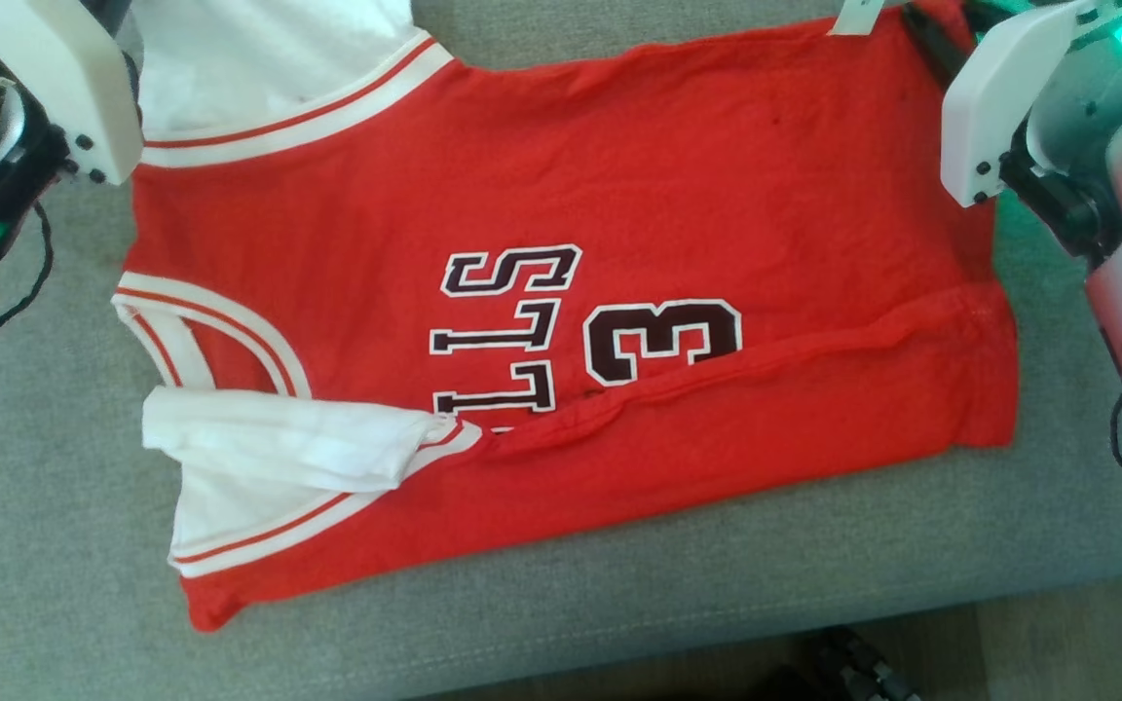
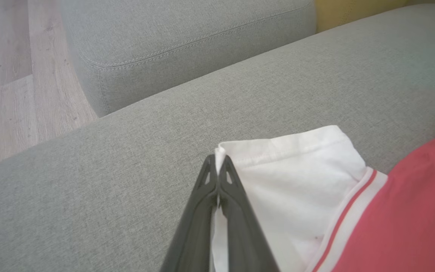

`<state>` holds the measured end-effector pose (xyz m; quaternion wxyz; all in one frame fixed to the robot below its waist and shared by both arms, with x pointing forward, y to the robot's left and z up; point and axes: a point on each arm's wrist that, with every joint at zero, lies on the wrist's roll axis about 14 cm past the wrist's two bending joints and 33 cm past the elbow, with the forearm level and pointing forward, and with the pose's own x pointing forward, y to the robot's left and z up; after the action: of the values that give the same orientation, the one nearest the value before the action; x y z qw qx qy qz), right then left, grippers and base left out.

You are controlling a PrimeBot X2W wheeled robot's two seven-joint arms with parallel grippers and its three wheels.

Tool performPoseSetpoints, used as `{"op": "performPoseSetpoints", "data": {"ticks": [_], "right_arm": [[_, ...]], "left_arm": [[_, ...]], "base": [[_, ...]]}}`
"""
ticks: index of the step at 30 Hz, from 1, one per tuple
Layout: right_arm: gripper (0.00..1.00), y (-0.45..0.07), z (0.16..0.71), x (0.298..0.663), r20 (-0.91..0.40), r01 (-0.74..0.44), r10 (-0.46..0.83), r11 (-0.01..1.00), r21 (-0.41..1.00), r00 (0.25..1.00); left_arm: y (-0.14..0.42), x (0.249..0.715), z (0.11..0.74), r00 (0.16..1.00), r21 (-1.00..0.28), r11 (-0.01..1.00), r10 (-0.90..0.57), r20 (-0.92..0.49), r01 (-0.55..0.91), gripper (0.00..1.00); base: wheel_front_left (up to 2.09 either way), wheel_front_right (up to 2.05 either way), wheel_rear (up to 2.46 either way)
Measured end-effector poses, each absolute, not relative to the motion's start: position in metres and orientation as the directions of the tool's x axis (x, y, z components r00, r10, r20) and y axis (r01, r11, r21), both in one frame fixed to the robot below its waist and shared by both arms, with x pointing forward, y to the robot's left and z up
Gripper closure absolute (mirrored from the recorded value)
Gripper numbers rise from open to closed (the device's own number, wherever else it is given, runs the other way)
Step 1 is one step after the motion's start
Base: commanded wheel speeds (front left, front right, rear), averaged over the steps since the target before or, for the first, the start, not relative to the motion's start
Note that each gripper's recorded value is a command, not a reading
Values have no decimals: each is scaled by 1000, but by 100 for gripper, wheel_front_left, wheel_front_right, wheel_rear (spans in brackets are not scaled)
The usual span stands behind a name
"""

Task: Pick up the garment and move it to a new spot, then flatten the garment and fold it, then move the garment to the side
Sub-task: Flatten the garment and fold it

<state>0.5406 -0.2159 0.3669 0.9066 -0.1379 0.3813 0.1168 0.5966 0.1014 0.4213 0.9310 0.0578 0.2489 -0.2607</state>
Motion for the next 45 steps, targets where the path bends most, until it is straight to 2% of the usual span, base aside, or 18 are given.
{"op": "performPoseSetpoints", "data": {"ticks": [1, 2, 9, 15, 18, 22, 28, 34, 45], "right_arm": [[76, -215, 366, 541, -729, -319, 108, 934, -158, 676], [100, -215, 366, 540, -733, -322, 109, 934, -156, 672], [100, -216, 372, 538, -725, -322, 116, 934, -152, 679], [100, -210, 406, 544, -609, -324, 165, 933, -160, 776], [100, -197, 414, 523, -557, -337, 220, 934, -116, 801], [100, -199, 420, 494, -522, -322, 233, 943, -85, 820], [100, -208, 431, 455, -480, -266, 214, 963, -41, 850], [100, -204, 428, 419, -489, -237, 207, 972, 1, 847], [100, -201, 430, 407, -486, -212, 190, 977, 11, 853]], "left_arm": [[101, 596, 422, 742, -21, 857, -457, -490, 514, 100], [101, 596, 423, 744, -21, 857, -459, -486, 515, 100], [100, 593, 438, 765, -33, 859, -473, -437, 512, 100], [97, 578, 470, 806, -62, 857, -503, -313, 511, 100], [99, 551, 497, 831, -80, 858, -511, -220, 507, 100], [109, 511, 512, 857, -108, 875, -484, -177, 472, 100], [126, 446, 511, 891, -161, 908, -413, -187, 387, 100], [136, 396, 495, 908, -260, 921, -351, -230, 290, 100], [126, 361, 467, 902, -378, 902, -327, -283, 209, 100]], "base": [[0, 0, 0], [0, 0, 0], [0, 0, 0], [0, 0, 0], [0, 0, 0], [0, 0, 0], [0, 0, 0], [0, 0, 0], [0, 0, 0]]}}
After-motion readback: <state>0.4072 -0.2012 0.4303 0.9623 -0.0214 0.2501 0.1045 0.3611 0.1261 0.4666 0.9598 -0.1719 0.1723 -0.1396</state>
